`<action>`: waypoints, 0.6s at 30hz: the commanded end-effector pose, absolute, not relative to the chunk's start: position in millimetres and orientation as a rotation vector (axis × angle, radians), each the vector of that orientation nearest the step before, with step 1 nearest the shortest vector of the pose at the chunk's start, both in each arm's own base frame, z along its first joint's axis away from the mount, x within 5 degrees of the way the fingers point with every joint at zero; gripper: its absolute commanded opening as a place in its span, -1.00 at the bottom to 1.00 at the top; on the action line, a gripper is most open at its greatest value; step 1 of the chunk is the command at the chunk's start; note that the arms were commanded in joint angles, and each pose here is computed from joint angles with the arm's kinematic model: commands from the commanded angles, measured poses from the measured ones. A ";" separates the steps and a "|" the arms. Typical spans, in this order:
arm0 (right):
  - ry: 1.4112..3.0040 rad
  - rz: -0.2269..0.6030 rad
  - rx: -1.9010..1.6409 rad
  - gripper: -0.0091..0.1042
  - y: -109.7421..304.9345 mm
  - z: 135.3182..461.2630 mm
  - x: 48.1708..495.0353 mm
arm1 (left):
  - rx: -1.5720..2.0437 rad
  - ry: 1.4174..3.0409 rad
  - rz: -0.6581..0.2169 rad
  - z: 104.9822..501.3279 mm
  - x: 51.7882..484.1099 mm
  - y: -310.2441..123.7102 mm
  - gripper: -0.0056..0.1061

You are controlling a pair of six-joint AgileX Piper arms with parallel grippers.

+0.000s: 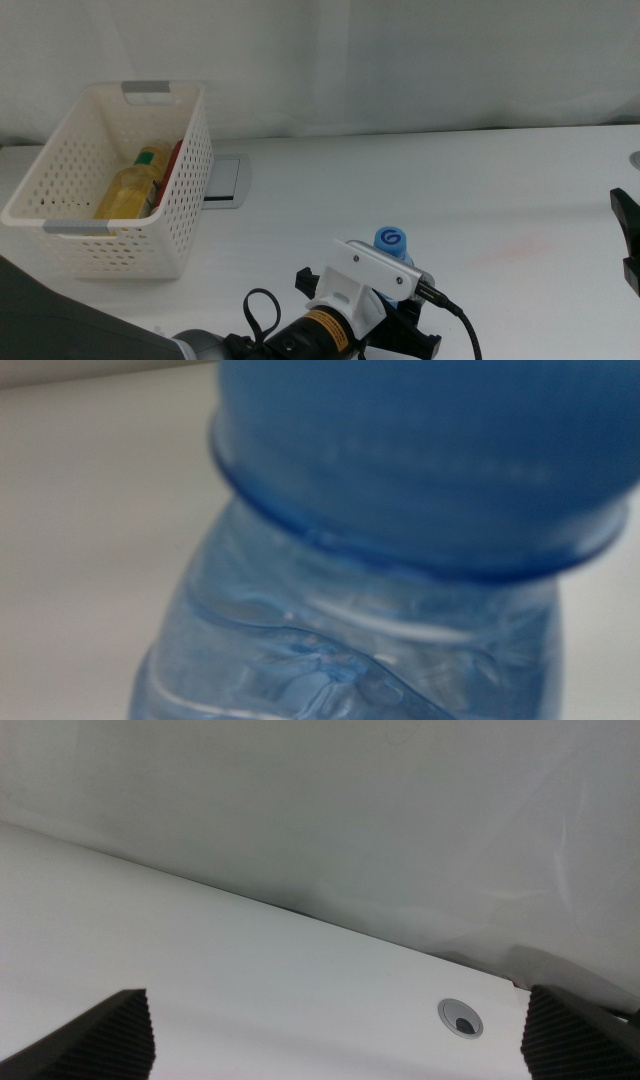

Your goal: Use arms to grab the bottles and put them into the dustbin to the left of the table.

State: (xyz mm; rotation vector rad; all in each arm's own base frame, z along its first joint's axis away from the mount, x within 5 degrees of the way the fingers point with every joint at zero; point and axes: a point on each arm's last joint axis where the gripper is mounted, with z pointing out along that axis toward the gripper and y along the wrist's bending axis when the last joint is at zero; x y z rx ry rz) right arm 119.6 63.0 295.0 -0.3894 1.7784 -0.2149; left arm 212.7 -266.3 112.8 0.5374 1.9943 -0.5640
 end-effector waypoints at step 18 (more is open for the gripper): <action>1.812 -0.208 -0.373 0.98 61.0 291.9 118.5 | 0.576 1.876 -0.439 208.4 262.9 -240.4 -0.95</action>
